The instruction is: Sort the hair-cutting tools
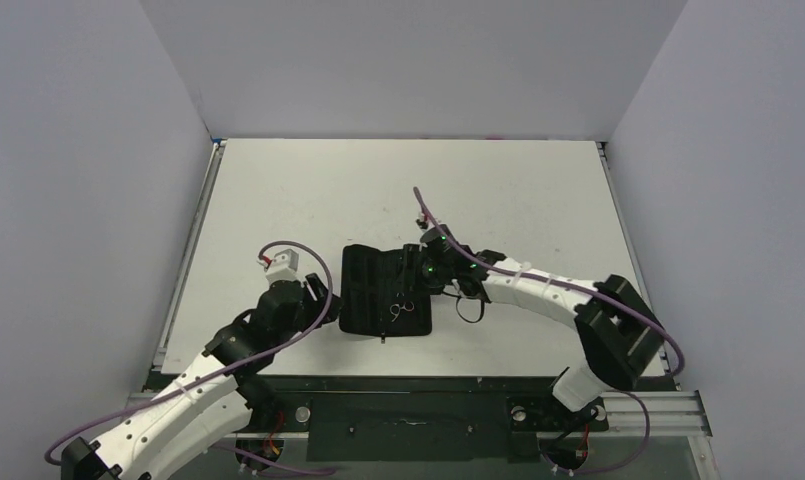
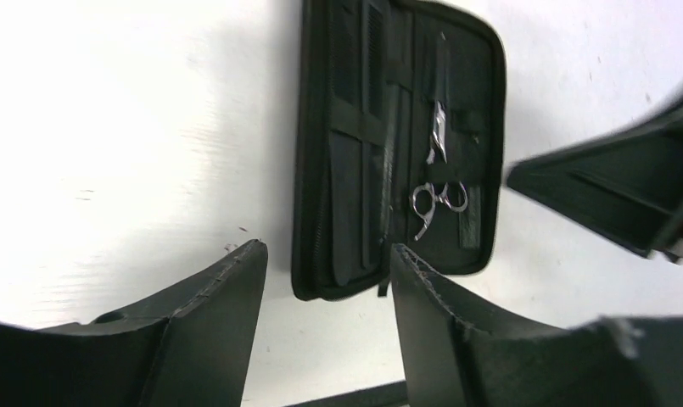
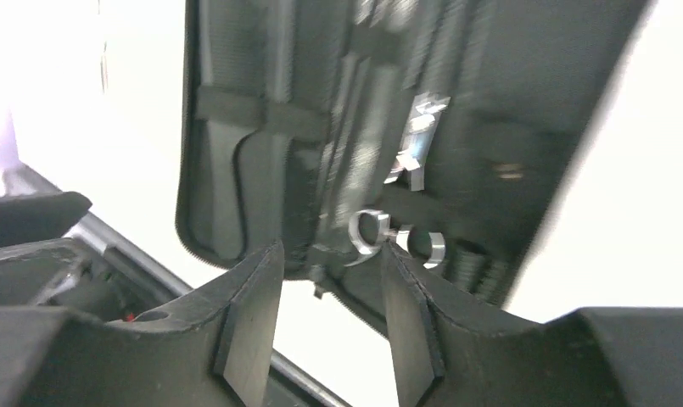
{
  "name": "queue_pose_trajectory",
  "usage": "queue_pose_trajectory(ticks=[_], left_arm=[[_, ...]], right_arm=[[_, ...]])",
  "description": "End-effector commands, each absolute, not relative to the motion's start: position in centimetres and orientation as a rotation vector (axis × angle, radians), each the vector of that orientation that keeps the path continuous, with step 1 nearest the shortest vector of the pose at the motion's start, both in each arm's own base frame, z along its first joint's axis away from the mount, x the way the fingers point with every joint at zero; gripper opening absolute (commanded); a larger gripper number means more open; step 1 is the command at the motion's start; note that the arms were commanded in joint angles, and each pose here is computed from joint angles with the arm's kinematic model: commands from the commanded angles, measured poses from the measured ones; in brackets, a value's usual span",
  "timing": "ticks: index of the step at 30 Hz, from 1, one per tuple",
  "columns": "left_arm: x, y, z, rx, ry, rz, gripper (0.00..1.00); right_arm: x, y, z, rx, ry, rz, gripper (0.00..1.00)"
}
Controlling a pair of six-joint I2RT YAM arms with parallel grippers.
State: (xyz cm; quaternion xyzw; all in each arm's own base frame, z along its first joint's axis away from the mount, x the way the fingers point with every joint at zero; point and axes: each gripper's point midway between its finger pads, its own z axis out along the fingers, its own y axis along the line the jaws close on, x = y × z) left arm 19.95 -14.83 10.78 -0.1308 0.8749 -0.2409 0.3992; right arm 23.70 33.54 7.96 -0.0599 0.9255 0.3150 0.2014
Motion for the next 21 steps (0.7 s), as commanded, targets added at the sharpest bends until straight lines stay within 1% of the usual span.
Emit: queue_pose_trajectory(ticks=[1,4,6,10,18,21], left_arm=[[21.5,-10.9,12.7,-0.446,2.14,-0.382,0.55],[22.3,-9.2,12.3,-0.506,2.159,-0.264,0.64],[23.2,-8.1,12.3,-0.565,2.17,-0.202,0.67],[25.1,-6.2,12.6,-0.676,2.176,-0.131,0.68],[27.7,-1.6,12.5,-0.905,2.095,-0.042,0.68],[28.1,0.4,12.2,-0.953,2.09,0.014,0.68]], right_arm=[[27.4,26.4,9.5,-0.056,2.441,0.524,0.44],[28.6,23.8,8.4,-0.005,2.432,0.357,0.47],[29.2,23.0,7.5,0.012,2.439,0.296,0.48],[30.4,22.5,6.1,0.055,2.436,0.231,0.48],[32.8,23.4,5.8,0.114,2.392,0.257,0.48],[33.4,23.5,4.9,0.121,2.408,0.237,0.48]])
